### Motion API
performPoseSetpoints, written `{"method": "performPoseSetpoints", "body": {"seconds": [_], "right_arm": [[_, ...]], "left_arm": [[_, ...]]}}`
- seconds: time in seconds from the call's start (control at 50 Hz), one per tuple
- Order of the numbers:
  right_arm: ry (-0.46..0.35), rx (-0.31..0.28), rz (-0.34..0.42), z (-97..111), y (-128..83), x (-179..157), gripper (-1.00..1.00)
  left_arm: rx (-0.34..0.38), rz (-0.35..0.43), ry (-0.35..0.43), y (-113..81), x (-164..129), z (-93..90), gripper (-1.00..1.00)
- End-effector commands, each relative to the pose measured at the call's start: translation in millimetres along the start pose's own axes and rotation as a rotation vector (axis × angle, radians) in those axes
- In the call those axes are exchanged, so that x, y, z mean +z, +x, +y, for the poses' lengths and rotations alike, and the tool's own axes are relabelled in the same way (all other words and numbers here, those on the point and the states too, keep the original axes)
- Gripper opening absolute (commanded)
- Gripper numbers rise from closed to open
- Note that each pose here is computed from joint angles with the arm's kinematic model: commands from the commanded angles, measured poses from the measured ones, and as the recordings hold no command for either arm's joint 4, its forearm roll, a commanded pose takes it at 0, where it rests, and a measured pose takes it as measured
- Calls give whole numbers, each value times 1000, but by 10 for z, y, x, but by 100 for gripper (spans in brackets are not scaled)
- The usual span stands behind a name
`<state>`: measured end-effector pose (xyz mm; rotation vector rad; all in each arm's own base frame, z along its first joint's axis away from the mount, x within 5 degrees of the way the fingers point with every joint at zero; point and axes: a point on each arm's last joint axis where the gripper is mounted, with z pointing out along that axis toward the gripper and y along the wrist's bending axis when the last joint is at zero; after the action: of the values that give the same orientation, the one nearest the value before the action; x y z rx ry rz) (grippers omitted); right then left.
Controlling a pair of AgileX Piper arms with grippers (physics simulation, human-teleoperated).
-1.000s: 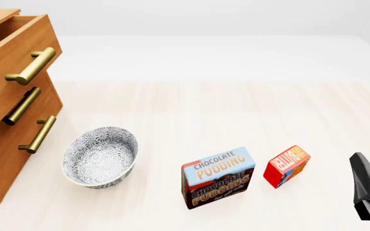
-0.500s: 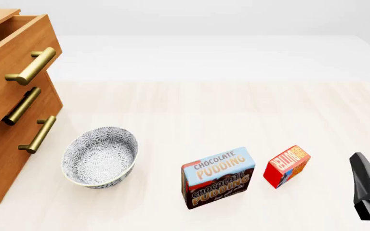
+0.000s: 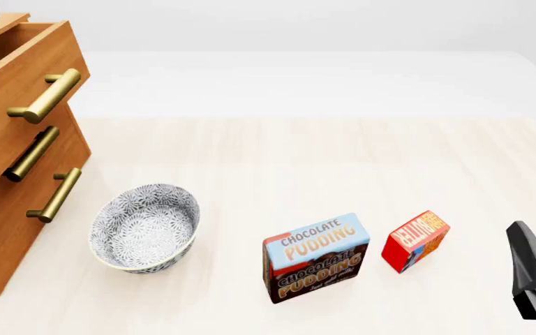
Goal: Put the butter at the back in the top drawer of the cabinet and close it.
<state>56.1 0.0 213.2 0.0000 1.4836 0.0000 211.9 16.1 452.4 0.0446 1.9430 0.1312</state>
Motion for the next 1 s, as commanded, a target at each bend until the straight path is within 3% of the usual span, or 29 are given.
{"method": "performPoseSetpoints", "body": {"seconds": [0.02, 1.0], "right_arm": [[0, 0, 0, 0, 0, 0, 100], [0, 0, 0, 0, 0, 0, 100]], "left_arm": [[-8, 16, -2, 26, 57, 6, 100], [-65, 101, -7, 126, 264, 27, 100]]}}
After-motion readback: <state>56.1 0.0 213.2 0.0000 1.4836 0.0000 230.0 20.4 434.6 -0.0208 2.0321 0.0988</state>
